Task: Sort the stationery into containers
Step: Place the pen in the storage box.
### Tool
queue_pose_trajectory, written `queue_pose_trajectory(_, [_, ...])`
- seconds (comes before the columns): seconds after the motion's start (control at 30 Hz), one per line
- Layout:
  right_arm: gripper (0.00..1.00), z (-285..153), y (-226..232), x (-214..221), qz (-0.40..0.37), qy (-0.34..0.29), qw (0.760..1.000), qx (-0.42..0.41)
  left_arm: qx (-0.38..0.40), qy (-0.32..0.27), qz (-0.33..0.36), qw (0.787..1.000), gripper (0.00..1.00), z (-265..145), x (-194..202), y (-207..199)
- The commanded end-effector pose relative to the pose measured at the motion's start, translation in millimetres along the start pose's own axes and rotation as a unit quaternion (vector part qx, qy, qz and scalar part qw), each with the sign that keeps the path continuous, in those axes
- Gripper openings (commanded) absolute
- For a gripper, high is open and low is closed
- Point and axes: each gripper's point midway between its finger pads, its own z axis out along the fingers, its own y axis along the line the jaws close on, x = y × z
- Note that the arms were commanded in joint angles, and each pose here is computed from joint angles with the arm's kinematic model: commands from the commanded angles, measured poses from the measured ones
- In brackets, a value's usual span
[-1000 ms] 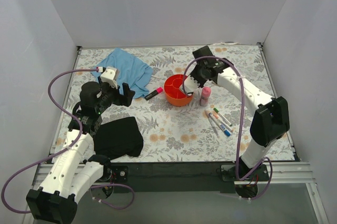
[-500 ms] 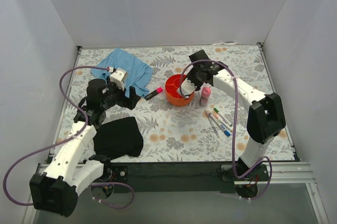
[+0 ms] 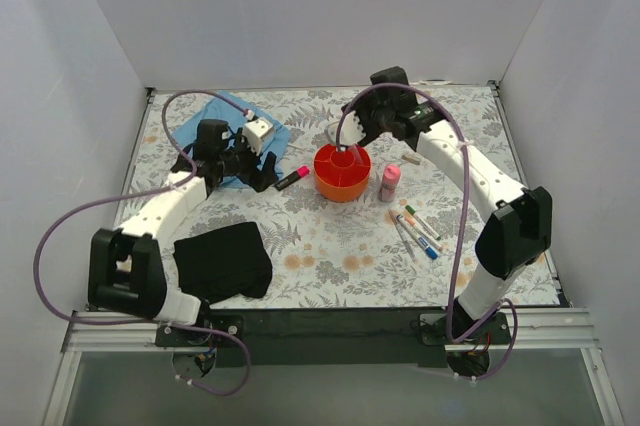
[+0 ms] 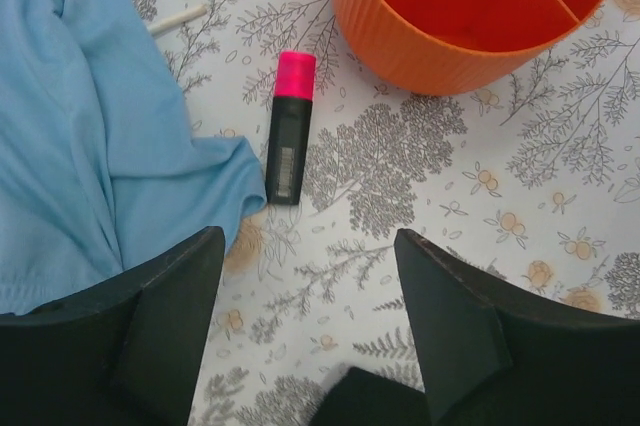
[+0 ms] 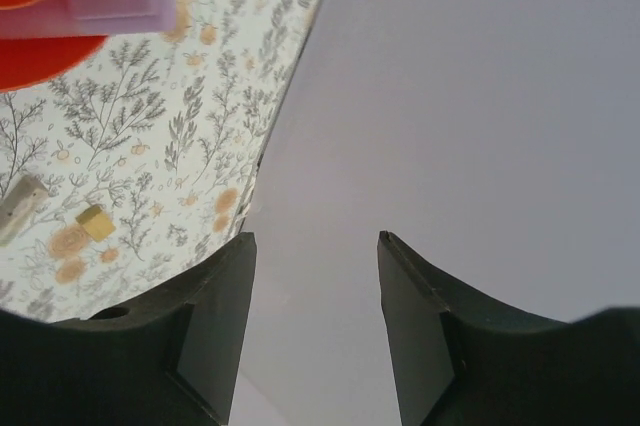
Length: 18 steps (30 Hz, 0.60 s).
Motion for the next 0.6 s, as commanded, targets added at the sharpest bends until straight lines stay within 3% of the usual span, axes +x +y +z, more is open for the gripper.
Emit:
queue_pose_trajectory(0.0, [0.60, -66, -39, 17, 0.239, -0.005, 0.965, 0.112, 0.045, 0.014, 0.022, 0.999, 0.65, 29, -12, 13])
queue_pose_trajectory(0.07, [0.59, -60, -14, 19, 0.302, -0.007, 0.947, 0.105, 0.058, 0.029, 0.011, 0.998, 0.63, 45, -3, 16])
queue_pose_trajectory(0.17, [0.59, -58, 10, 16, 0.331, -0.009, 0.937, 0.109, 0.068, 0.050, 0.022, 0.996, 0.63, 68, 4, 14])
queue_pose_trajectory(0.57, [0.59, -66, 40, 26, 0.387, 0.013, 0.915, 0.114, 0.048, 0.099, 0.044, 0.993, 0.63, 132, 26, 10])
